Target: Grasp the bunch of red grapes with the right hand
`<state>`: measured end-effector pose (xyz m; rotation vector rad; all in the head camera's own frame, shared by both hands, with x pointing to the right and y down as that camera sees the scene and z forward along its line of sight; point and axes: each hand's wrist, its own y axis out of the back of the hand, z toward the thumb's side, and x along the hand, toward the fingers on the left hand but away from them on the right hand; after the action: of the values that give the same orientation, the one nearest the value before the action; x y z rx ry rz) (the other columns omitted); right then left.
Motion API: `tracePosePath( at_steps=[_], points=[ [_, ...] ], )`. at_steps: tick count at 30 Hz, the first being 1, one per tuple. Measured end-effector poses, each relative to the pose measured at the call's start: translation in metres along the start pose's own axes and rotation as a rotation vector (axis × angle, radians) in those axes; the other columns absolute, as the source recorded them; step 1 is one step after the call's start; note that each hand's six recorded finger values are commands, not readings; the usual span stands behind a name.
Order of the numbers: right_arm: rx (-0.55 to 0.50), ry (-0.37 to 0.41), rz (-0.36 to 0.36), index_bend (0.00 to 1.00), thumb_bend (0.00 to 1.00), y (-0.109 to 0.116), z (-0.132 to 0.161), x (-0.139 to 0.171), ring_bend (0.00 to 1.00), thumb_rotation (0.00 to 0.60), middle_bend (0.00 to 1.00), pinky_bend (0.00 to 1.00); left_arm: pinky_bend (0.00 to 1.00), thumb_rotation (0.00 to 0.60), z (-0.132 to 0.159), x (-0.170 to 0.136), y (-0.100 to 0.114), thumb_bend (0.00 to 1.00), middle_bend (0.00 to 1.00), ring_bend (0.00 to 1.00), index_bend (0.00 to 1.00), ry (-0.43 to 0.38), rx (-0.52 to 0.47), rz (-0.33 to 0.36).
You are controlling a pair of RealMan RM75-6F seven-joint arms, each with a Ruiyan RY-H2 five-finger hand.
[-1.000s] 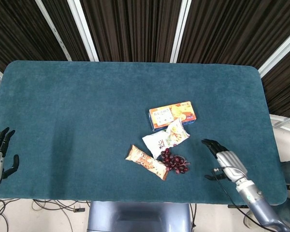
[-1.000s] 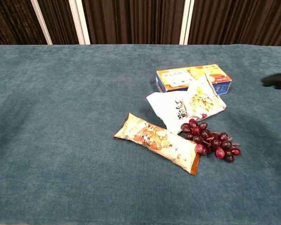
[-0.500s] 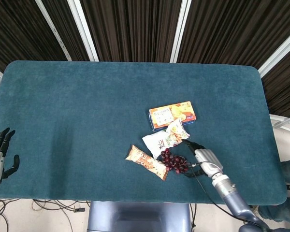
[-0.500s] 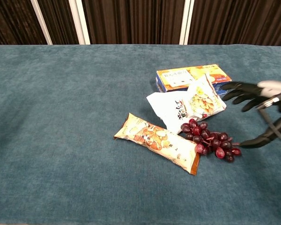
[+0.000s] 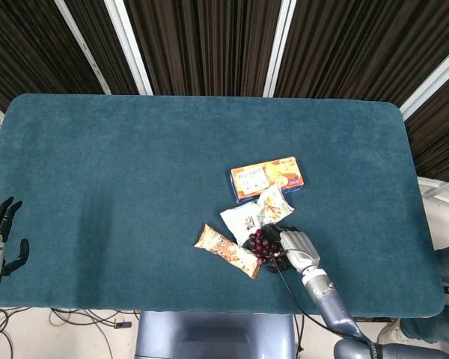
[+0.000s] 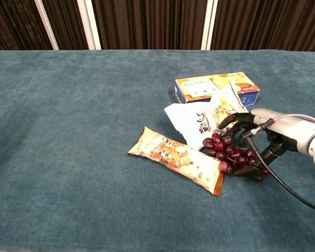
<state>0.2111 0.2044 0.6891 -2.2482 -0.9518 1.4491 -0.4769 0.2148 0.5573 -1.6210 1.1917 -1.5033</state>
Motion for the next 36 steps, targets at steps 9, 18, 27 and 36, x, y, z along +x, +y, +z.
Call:
tracePosePath(
  at_steps=[9,18,27,36],
  points=[
    [-0.029,-0.019,0.008,0.36,0.19,-0.007,0.000,-0.004,0.47,0.600,0.47,0.25,0.02,0.600,0.000,0.000,-0.001,0.54,0.00,0.01,0.02,0.002,-0.001,-0.006],
    [-0.029,0.003,0.050,0.46,0.27,-0.015,0.011,-0.011,0.60,0.600,0.58,0.41,0.02,0.600,0.000,0.000,0.000,0.54,0.00,0.01,0.02,0.005,-0.013,-0.007],
    [-0.077,0.032,0.044,0.52,0.40,-0.007,0.013,-0.013,0.69,0.600,0.67,0.52,0.02,0.600,0.000,0.001,0.001,0.55,0.00,0.01,0.03,0.010,-0.023,-0.016],
    [-0.099,0.105,0.041,0.52,0.40,0.021,0.022,0.001,0.68,0.600,0.67,0.52,0.02,0.600,0.002,0.001,0.000,0.55,0.00,0.01,0.03,0.007,-0.023,-0.020]
  ],
)
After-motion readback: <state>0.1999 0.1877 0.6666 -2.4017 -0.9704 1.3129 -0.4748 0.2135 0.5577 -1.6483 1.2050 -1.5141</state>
